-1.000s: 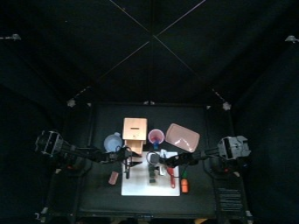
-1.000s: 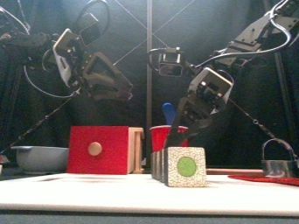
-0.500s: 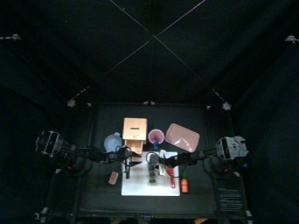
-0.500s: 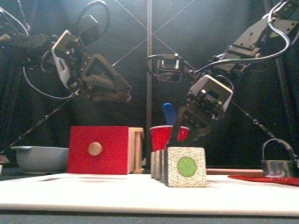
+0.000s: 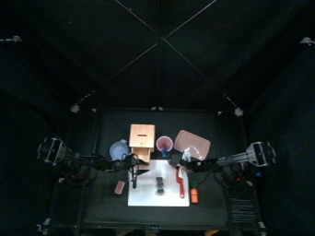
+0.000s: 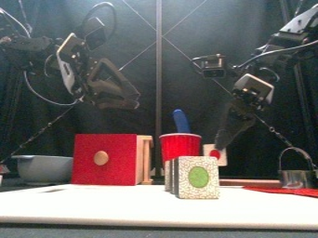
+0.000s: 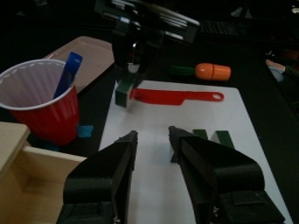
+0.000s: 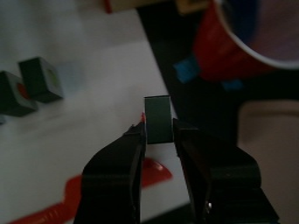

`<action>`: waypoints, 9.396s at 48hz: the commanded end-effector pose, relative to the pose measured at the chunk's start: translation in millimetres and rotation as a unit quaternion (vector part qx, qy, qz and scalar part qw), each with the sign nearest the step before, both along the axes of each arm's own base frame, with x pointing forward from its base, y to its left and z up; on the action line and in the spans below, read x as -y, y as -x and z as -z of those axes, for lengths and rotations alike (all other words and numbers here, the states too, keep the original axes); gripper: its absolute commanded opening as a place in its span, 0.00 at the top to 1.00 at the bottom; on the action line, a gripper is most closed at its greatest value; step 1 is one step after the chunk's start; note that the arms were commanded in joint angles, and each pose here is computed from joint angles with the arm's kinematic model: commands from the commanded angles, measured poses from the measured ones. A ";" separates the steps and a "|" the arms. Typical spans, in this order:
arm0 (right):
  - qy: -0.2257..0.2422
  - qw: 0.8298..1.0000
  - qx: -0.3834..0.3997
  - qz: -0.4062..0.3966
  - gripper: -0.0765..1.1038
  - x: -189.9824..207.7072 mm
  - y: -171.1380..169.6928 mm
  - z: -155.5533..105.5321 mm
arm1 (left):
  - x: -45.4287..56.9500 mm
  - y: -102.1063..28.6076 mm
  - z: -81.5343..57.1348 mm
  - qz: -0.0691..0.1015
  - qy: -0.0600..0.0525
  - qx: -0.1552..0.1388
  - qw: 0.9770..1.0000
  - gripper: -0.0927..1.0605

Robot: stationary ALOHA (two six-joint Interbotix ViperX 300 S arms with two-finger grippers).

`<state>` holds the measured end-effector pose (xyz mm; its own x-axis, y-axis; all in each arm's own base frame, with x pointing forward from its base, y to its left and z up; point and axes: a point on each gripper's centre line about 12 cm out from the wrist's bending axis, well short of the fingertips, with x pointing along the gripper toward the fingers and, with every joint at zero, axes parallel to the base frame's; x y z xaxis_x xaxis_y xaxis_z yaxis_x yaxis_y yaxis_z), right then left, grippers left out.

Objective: Place sushi on board then cut the sushi with the knife then place the pieces on the plate
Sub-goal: Place the 4 sushi pieces on the plate

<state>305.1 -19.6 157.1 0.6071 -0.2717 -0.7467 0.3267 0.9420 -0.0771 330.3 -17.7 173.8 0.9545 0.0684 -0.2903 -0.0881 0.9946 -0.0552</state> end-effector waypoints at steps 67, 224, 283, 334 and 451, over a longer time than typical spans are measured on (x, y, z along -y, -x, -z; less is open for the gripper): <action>-0.044 0.992 0.087 0.085 0.20 33.9 20.6 -45.0 | -5.9 -2.9 -5.4 -0.008 -0.003 0.010 1.000 0.26; -0.075 0.953 0.025 0.293 0.30 140.8 97.9 27.1 | -13.7 -2.7 -0.4 -0.020 -0.003 0.004 1.000 0.26; -0.110 0.982 0.055 -0.143 0.30 -98.3 -78.4 9.7 | -17.1 -14.3 -15.5 -0.020 -0.008 0.026 0.999 0.26; -0.108 0.986 0.043 -0.124 0.40 -86.3 -87.2 22.5 | -15.1 -9.0 -8.0 -0.019 -0.006 0.015 1.000 0.26; -0.088 0.988 0.129 0.004 0.23 -10.6 53.0 -49.1 | -18.2 -10.0 -9.7 -0.025 -0.005 0.017 1.000 0.26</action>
